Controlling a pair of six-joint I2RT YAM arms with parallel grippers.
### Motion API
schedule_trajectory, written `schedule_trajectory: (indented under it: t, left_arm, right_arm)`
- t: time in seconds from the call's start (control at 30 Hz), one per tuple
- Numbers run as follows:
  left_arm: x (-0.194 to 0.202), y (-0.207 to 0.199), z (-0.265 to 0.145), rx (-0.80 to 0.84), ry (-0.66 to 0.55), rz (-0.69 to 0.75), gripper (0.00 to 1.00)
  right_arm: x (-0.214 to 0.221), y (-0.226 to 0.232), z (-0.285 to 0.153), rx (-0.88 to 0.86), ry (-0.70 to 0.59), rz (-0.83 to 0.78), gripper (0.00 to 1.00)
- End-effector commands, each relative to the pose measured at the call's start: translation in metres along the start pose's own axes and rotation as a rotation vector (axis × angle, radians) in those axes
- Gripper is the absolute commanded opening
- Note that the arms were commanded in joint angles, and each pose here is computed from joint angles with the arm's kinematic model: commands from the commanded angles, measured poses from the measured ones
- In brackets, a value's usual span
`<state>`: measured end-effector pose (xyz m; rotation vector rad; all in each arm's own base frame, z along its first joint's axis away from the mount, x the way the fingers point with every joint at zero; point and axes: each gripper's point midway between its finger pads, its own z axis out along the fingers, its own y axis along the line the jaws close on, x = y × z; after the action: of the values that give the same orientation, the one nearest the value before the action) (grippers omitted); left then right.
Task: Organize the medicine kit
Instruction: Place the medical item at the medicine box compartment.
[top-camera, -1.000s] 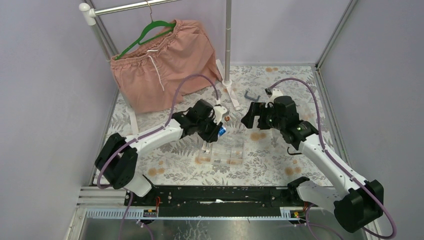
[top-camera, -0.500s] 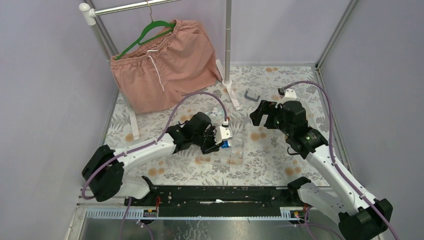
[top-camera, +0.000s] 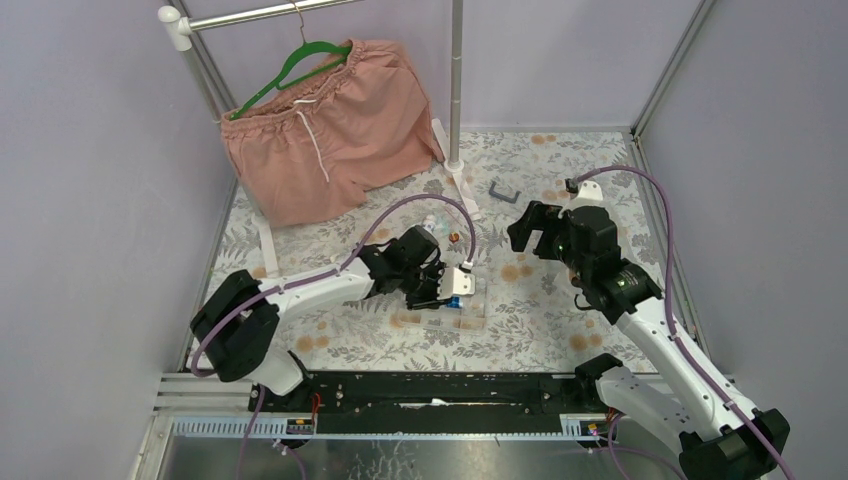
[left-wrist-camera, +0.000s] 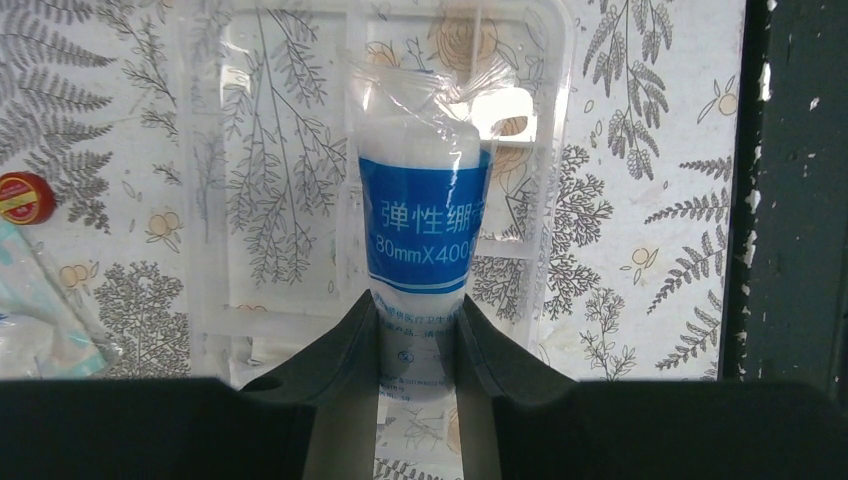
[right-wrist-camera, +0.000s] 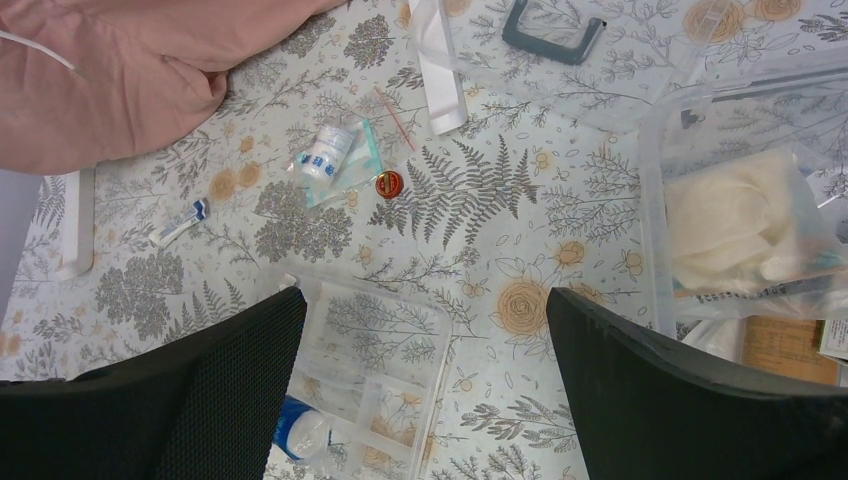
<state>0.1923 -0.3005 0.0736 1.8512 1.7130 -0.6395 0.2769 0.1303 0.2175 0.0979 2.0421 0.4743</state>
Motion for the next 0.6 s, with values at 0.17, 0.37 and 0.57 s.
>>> schedule_trajectory:
  t: [0.17,0.37,0.57]
  left_arm:
    - [0.007,0.005,0.011,0.017,0.052,0.024,0.37]
    - [0.004,0.008,0.008,-0.001,0.05,0.014,0.56]
    - [-0.016,0.011,-0.009,-0.045,-0.011,0.017,0.58]
  right_arm:
    - [-0.002,0.0,0.0,0.007,-0.004,0.0,1.0]
    - [0.0,0.001,0.002,0.005,0.013,-0.007,1.0]
    - [0.001,0.0,0.002,0.009,0.017,-0.009,1.0]
